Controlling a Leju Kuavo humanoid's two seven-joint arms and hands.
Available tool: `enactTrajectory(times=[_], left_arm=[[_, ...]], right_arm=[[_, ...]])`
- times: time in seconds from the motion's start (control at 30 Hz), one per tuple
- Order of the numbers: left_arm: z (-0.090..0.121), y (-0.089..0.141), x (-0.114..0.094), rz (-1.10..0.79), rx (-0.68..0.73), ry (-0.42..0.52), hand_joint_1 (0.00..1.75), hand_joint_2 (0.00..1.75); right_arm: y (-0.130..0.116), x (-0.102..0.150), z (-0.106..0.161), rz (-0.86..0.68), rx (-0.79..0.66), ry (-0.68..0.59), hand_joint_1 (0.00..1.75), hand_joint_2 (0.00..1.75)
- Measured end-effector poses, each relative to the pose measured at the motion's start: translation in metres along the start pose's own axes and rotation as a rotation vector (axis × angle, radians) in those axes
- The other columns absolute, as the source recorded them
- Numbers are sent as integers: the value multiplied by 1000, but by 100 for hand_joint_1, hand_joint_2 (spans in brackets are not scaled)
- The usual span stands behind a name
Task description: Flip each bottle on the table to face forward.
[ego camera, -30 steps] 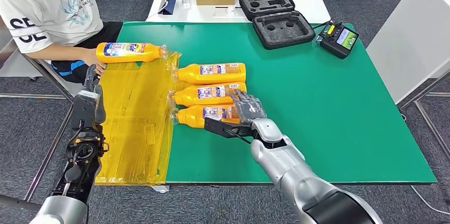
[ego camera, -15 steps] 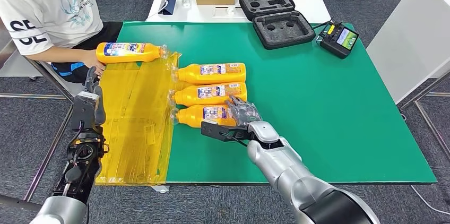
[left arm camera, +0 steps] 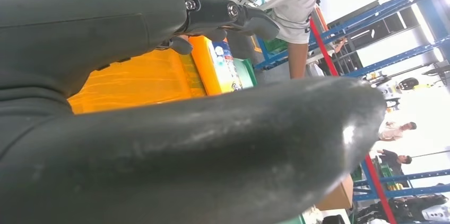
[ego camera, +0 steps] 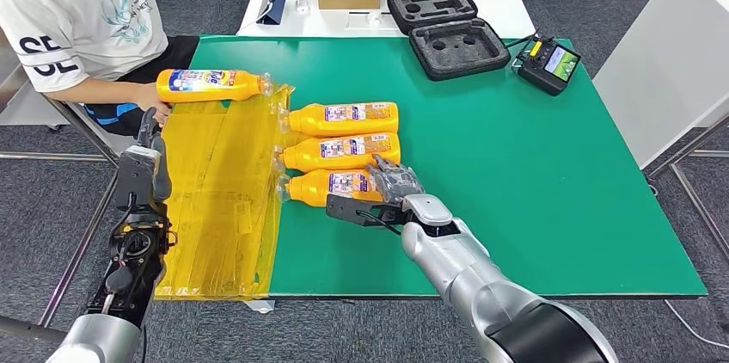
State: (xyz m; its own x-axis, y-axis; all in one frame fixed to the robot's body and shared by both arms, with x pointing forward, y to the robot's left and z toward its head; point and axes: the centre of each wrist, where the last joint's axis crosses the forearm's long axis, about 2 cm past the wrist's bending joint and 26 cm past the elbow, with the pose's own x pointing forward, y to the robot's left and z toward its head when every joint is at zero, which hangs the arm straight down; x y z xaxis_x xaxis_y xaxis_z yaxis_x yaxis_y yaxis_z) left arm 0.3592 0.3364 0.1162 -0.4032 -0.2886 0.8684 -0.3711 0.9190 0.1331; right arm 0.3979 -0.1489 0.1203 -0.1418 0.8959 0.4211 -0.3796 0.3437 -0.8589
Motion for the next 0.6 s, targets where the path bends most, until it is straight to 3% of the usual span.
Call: enactTrajectory(times=[0.07, 0.6], left_arm=[[-1, 0, 0, 1, -1, 1, 0, 0], [-7, -4, 1, 15, 2, 5, 0, 0]], right_arm=[[-1, 0, 0, -13, 3, -4, 173, 175], [-3, -6, -1, -87, 12, -44, 174, 175]])
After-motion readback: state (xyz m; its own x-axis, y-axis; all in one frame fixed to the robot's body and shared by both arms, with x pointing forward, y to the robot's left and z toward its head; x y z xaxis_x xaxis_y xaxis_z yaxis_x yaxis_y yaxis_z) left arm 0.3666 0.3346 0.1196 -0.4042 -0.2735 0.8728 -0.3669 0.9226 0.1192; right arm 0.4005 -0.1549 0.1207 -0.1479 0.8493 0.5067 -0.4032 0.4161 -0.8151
